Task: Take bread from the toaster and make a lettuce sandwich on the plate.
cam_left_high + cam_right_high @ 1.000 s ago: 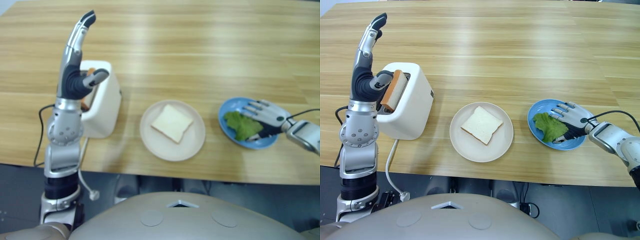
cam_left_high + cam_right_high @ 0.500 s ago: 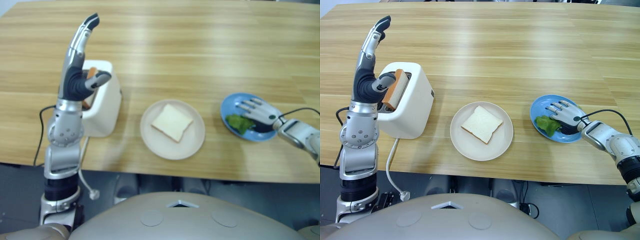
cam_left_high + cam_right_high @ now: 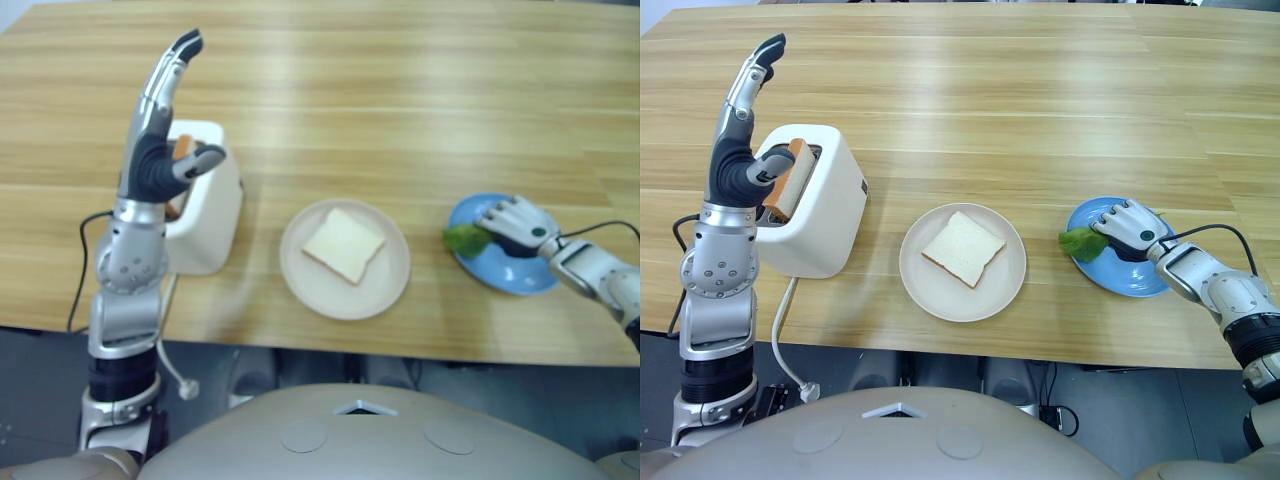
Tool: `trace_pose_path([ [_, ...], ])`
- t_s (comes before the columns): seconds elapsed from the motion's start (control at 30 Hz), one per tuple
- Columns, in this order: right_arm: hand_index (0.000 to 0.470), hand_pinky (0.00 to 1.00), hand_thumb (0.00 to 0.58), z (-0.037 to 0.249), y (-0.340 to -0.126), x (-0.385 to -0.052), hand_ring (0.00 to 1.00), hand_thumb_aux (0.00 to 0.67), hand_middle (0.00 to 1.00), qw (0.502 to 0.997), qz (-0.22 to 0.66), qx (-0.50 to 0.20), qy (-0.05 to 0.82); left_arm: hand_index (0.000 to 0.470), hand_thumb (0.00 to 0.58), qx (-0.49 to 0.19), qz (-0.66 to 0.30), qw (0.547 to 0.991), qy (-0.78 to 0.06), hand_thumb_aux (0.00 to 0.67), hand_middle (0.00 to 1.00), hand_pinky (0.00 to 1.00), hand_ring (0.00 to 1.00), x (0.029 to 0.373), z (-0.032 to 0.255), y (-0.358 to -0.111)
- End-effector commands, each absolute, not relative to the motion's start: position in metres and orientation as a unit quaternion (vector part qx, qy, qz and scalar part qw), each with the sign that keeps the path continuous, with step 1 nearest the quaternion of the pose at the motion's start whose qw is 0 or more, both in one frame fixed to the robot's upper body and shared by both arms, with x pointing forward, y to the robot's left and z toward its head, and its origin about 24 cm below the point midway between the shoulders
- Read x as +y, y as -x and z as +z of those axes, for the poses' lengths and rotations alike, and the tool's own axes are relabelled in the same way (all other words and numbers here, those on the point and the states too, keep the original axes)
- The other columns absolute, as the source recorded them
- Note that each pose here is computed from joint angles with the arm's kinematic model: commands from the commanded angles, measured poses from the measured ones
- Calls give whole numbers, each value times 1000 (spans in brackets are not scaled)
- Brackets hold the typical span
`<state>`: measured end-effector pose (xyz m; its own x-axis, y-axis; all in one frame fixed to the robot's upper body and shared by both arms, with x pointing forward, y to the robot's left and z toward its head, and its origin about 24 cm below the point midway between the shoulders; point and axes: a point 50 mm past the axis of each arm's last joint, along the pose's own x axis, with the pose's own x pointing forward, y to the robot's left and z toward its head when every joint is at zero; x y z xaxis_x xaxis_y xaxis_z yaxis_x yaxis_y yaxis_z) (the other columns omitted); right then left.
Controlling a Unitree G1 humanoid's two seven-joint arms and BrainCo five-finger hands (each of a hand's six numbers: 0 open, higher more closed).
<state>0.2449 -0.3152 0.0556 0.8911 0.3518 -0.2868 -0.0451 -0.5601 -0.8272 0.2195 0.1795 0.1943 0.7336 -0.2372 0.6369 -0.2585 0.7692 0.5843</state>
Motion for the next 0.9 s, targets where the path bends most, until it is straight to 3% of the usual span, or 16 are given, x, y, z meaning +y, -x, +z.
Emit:
trace_pose_path([
  [0.03, 460, 1000, 580, 62, -244, -319, 1000, 670, 1000, 463, 189, -104, 860, 0, 0, -361, -3, 866, -347, 0, 0, 0, 0, 176, 192, -224],
  [0.23, 460, 1000, 580, 83, -244, -315, 1000, 670, 1000, 480, 134, -153, 853, 0, 0, -365, -7, 865, -345, 0, 0, 0, 0, 172, 192, -230],
  [0.43, 460, 1000, 580, 115, -244, -262, 1000, 670, 1000, 573, 103, -266, 769, 0, 0, -368, -12, 865, -341, 0, 0, 0, 0, 168, 192, -238],
  [0.7, 460, 1000, 580, 120, -246, -219, 1000, 670, 1000, 609, 133, -323, 712, 0, 0, -367, -12, 866, -339, 0, 0, 0, 0, 168, 189, -243],
  [0.9, 460, 1000, 580, 108, -251, -176, 1000, 670, 1000, 628, 179, -360, 666, 0, 0, -369, -13, 867, -335, 0, 0, 0, 0, 165, 187, -247],
])
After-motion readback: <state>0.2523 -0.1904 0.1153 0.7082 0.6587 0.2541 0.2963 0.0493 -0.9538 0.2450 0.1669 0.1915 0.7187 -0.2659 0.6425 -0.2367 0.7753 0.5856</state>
